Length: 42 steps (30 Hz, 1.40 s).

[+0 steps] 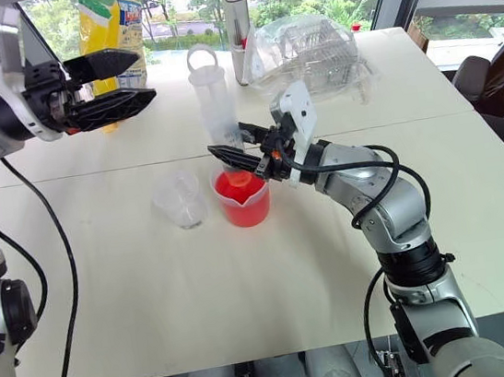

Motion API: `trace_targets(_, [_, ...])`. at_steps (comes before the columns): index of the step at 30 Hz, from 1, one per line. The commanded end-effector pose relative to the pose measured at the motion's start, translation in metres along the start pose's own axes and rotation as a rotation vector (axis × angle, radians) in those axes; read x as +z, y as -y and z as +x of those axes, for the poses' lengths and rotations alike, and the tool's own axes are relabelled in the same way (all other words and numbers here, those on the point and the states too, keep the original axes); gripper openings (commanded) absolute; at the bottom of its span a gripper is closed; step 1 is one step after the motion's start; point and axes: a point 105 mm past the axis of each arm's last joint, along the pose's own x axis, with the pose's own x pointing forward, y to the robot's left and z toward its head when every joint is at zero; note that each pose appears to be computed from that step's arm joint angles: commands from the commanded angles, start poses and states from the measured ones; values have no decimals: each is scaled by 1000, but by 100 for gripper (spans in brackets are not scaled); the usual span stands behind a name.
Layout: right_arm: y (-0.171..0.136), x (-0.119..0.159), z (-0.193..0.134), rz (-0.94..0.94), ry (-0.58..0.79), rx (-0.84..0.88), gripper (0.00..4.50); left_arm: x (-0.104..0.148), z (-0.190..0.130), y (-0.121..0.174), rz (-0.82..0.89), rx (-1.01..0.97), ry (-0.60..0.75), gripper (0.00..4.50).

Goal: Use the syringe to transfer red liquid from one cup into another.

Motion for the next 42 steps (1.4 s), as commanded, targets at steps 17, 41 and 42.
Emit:
trace_targets(17, [-12,54,15,-57,109,100,145,22,-24,-8,88,111,38,447])
trace_targets(41, [-33,-14,86,19,67,251,145,51,-45,13,110,115,57,447])
trace_targets(42, [-34,-16,87,19,65,254,145,51,-43,14,109,108,57,447])
